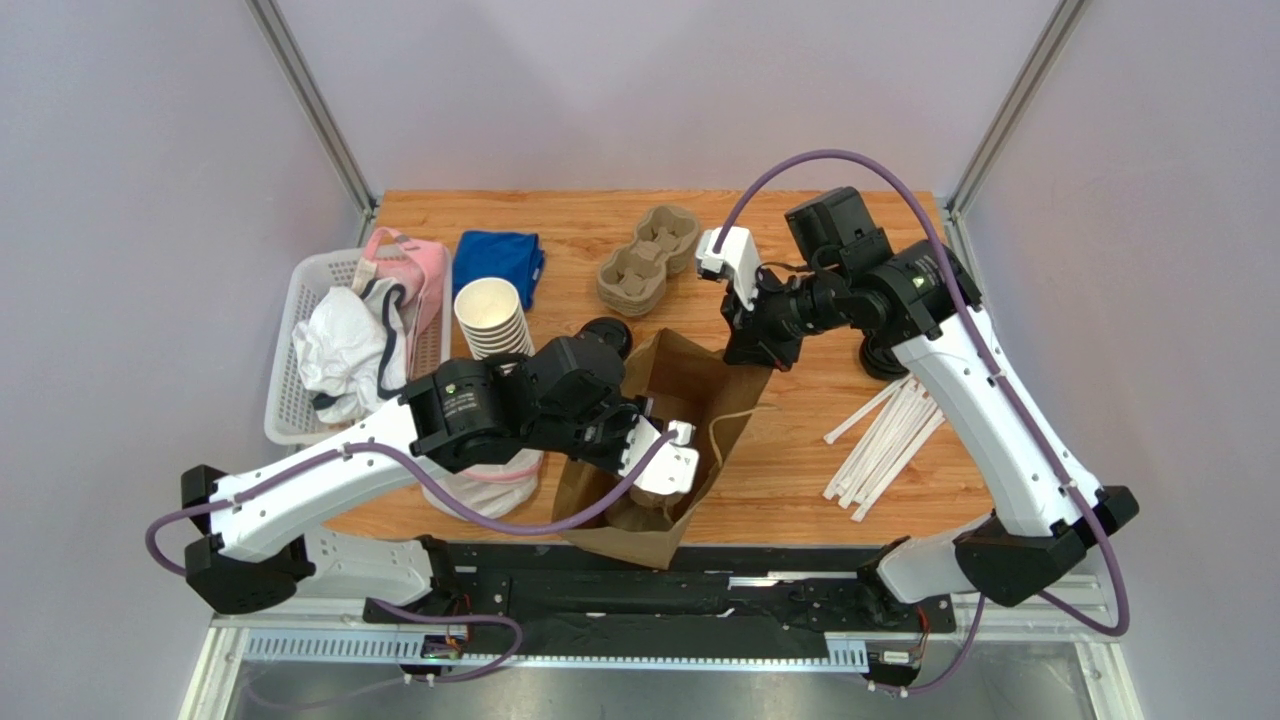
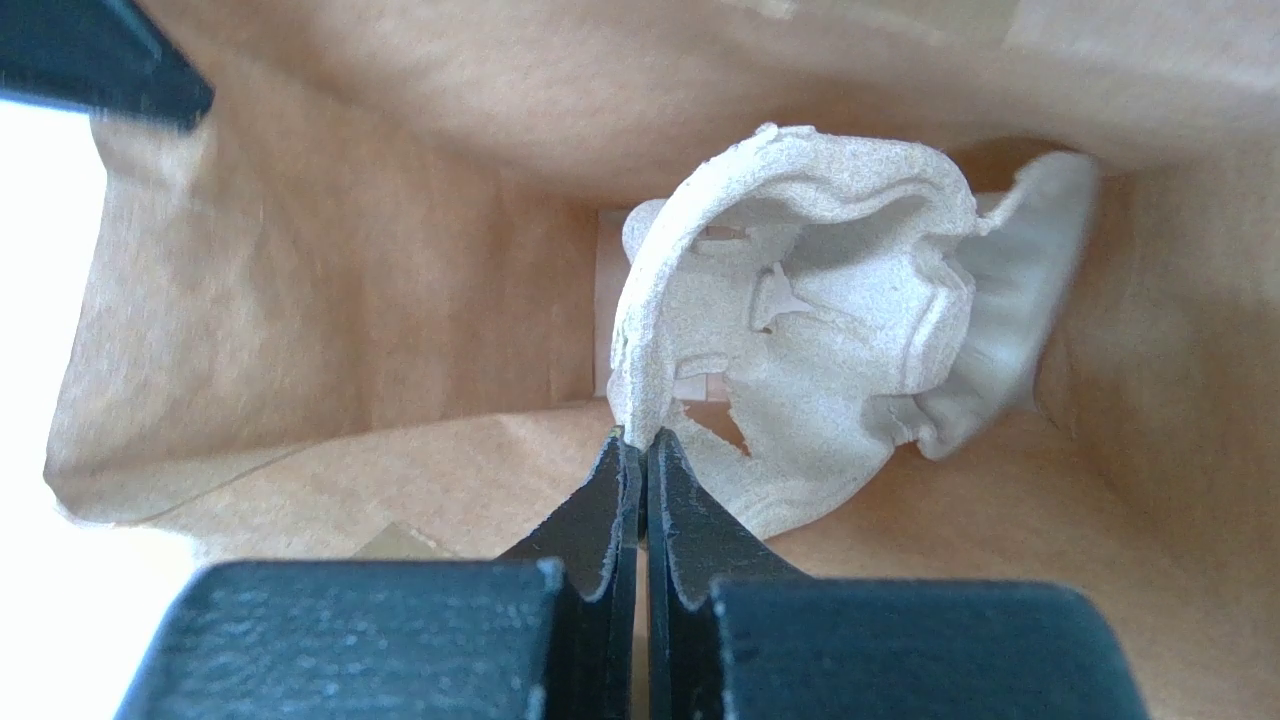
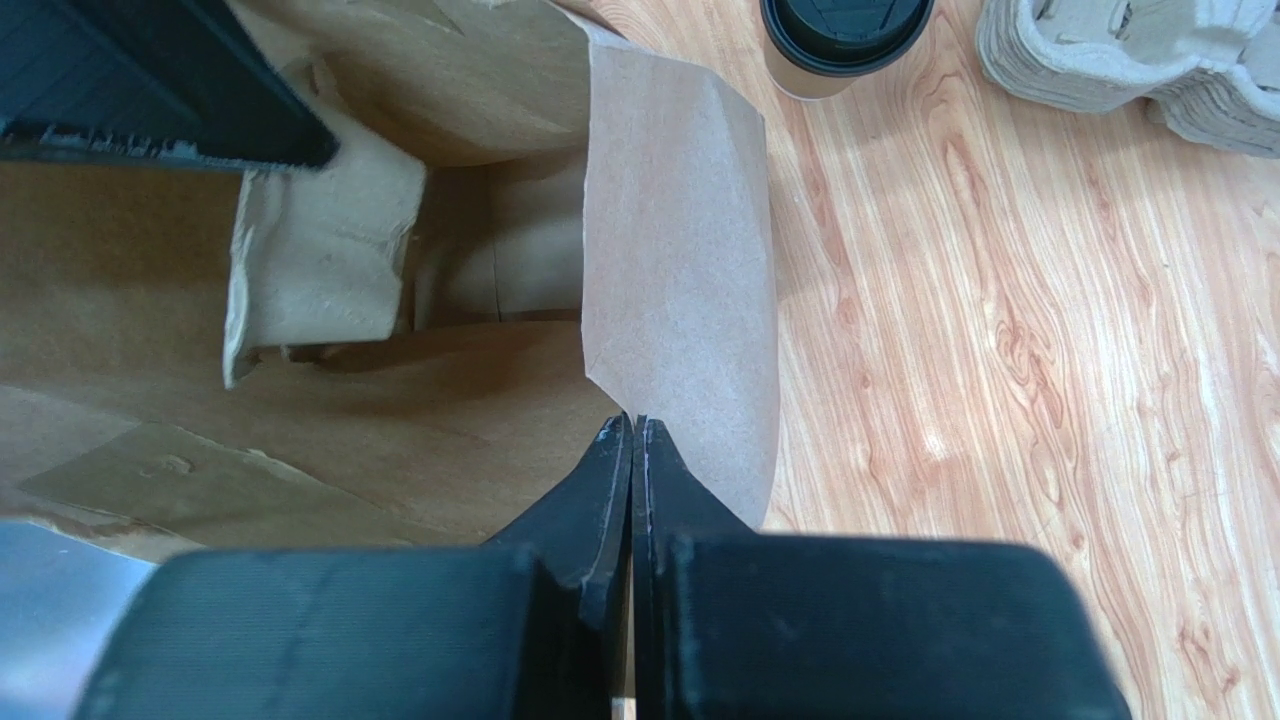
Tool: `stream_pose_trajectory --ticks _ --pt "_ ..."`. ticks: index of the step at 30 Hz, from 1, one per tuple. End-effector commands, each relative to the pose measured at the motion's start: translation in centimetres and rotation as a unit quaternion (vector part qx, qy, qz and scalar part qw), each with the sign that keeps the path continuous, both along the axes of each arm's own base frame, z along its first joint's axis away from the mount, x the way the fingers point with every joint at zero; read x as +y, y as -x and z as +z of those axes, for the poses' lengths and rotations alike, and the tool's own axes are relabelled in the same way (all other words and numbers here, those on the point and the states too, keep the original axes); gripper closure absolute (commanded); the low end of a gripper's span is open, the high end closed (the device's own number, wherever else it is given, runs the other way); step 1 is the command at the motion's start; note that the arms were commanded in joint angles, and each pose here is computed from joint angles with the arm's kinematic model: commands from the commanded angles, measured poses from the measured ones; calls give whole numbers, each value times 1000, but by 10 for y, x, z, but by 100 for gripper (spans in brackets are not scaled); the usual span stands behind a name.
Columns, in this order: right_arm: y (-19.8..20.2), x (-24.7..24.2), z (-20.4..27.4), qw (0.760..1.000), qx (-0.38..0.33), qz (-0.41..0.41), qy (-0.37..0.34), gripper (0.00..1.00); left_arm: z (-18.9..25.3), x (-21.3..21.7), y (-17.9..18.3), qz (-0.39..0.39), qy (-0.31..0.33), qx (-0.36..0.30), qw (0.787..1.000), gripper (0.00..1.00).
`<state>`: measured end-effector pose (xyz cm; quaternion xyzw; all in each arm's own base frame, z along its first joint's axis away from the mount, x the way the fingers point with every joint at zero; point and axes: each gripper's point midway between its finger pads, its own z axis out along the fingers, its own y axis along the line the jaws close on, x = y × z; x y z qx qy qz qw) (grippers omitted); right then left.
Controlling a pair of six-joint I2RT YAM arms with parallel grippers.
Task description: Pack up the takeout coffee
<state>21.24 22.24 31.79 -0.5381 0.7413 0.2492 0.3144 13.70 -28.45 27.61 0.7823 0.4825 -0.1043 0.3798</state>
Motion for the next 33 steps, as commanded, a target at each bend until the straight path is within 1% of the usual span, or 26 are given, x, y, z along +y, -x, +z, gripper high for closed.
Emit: stream_pose_trajectory --ticks 1,4,7,10,11,16,20,24,28,31,33 --pt "14 -6 -1 1000 27 1 12 100 1 -9 6 -8 12 16 1000 100" --pt "16 -10 1 1000 15 4 13 100 -1 -8 -3 34 20 27 999 100" --pt "18 -11 6 1000 1 7 5 100 0 -5 -8 77 34 59 995 100" --pt "20 -12 13 1000 -18 7 -6 100 4 -5 -12 108 48 75 990 100" --pt "20 -13 14 1000 -21 6 -8 100 4 -5 -15 119 48 74 989 100" --pt "26 -17 23 999 -35 5 -19 100 -5 -3 -15 168 41 115 978 100" --pt "35 -18 24 999 -32 10 -21 100 -12 -6 -19 187 34 123 974 100" --pt "43 -14 27 999 -25 14 -26 100 -18 -8 -20 189 10 126 974 100" --pt "42 -8 30 999 -8 5 -31 100 -23 -11 -22 180 -6 110 977 100" --pt "39 -5 33 999 -1 -3 -33 100 -27 -9 -22 177 -22 78 981 100" --pt "37 -4 33 999 2 -6 -33 100 -27 -11 -21 177 -25 76 981 100"
